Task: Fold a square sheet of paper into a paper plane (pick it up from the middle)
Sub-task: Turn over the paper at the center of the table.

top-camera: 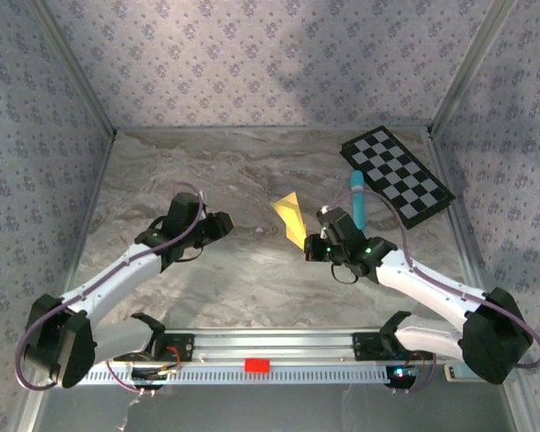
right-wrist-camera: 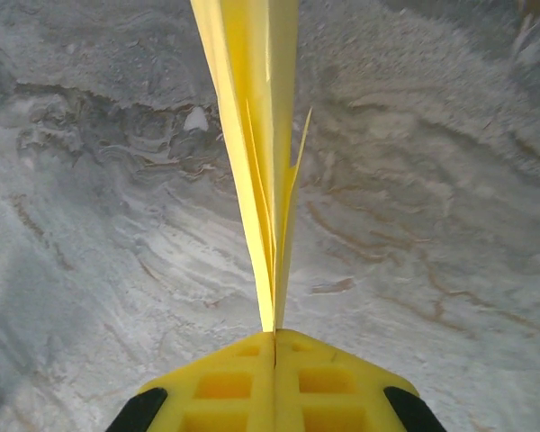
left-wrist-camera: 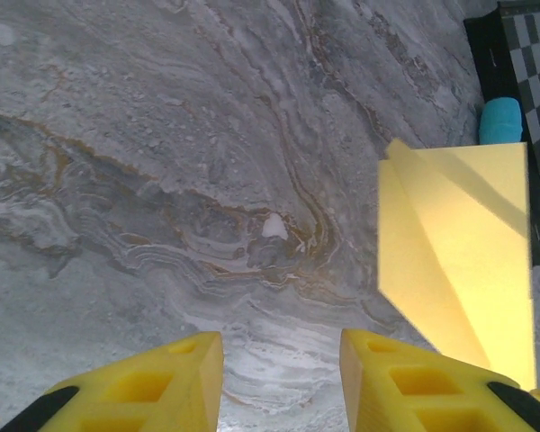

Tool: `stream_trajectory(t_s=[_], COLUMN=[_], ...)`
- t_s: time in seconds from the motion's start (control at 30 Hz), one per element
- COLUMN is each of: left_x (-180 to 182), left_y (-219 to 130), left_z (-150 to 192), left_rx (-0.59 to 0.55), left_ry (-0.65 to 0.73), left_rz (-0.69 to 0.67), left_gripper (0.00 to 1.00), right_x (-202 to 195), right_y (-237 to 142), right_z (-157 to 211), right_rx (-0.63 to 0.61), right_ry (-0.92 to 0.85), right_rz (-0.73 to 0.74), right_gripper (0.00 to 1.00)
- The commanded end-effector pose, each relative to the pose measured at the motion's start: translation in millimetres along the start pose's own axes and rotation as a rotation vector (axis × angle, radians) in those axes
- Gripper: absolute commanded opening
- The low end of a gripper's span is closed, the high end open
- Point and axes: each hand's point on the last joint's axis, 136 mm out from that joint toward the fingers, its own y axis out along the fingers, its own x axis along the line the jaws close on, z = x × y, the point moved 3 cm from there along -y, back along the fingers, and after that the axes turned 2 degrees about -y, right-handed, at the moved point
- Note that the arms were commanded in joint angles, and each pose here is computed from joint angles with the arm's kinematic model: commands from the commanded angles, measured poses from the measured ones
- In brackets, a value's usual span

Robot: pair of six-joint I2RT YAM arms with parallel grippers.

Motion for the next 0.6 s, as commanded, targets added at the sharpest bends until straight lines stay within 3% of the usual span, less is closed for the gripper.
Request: stream_trajectory(t_s=[0.0, 0.17, 0.33, 0.57], left_x=[16, 22, 22, 27], left_y=[-1, 2, 1, -2], left_z=[2, -1, -6, -6], left_rx=[-0.027, -0.033, -0.038, -0.049], left_ry=[-0.044, -0.091, -0.098, -0.116], left_rz=[-0.035, -0.036, -0.044, -0.068], left_gripper=[0.41, 0.42, 0.42, 0.44], right_x=[-6, -16, -41, -31], right_y=[-17, -33, -56, -58], right_z=[-13, -22, -30, -31], right_rx=[-0.032, -0.046, -0.088, -0.049], right_ry=[-0.101, -0.210, -0.318, -0.581], right_rz=[0.099, 0.277, 0.624, 0.949], right_gripper=[0.05, 0.05, 0.06, 0.05])
